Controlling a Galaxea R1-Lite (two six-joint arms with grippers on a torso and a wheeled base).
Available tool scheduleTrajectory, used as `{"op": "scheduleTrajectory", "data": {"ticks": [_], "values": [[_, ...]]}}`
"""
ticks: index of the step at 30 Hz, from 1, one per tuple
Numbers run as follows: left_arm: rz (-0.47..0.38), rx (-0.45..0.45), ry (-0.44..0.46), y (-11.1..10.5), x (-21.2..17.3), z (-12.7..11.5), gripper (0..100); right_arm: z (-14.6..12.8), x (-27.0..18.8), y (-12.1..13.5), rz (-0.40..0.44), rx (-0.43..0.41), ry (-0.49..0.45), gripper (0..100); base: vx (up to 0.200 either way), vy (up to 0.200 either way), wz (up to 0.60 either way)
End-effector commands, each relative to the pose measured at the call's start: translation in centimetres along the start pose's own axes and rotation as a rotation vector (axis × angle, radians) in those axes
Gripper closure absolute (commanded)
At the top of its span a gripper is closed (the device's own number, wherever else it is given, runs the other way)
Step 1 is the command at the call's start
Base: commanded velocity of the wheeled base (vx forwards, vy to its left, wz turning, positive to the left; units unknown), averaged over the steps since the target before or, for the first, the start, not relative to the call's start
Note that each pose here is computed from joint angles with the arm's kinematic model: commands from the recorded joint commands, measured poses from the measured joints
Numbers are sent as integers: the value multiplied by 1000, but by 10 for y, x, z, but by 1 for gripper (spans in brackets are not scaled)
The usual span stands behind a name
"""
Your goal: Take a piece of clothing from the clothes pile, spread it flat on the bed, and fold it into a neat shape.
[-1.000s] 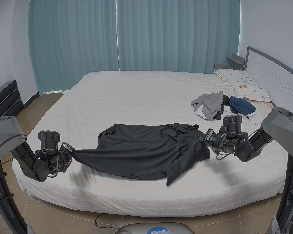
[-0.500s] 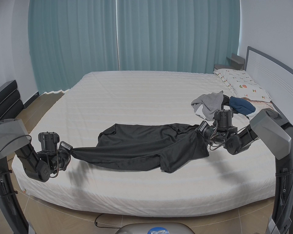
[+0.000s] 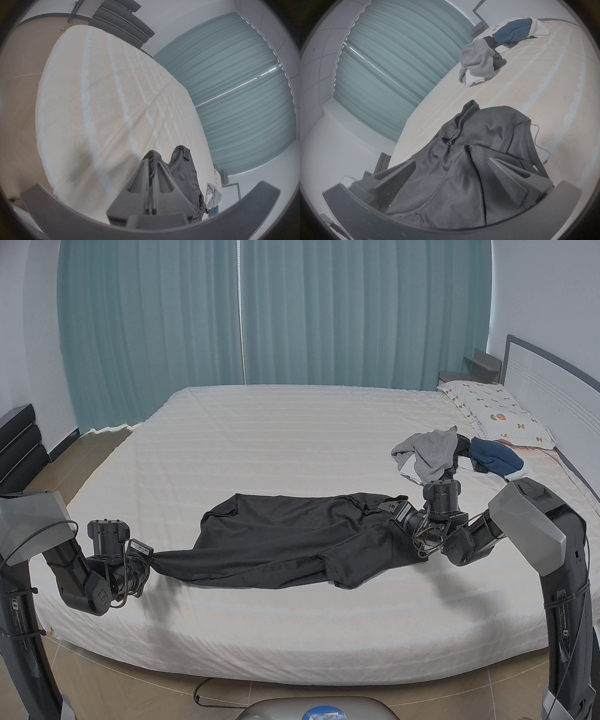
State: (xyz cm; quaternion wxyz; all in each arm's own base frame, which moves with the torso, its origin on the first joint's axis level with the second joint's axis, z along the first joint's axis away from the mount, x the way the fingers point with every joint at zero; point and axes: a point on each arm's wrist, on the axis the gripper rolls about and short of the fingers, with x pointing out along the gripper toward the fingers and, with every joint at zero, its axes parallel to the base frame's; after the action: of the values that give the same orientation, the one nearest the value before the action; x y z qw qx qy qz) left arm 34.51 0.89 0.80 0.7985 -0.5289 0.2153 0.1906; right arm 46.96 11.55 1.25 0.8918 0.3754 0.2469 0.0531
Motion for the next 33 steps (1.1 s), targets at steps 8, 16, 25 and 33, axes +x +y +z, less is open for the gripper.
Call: {"op": "scheduleTrajectory", "data": {"ticks": [8, 16, 25, 33], "values": [[12, -1, 19, 5, -2, -2, 100, -5, -68, 30, 69, -13, 122, 0, 0, 0, 0], [16, 0, 22, 5, -3, -2, 100, -61, -72, 18, -11, -31, 295, 0, 0, 0, 0], [17, 3, 23, 6, -3, -3, 100, -91, -46, 11, -62, -21, 361, 0, 0, 0, 0], [24, 7, 24, 8, -2, -3, 100, -88, -35, 20, -52, 26, 348, 0, 0, 0, 0]]}}
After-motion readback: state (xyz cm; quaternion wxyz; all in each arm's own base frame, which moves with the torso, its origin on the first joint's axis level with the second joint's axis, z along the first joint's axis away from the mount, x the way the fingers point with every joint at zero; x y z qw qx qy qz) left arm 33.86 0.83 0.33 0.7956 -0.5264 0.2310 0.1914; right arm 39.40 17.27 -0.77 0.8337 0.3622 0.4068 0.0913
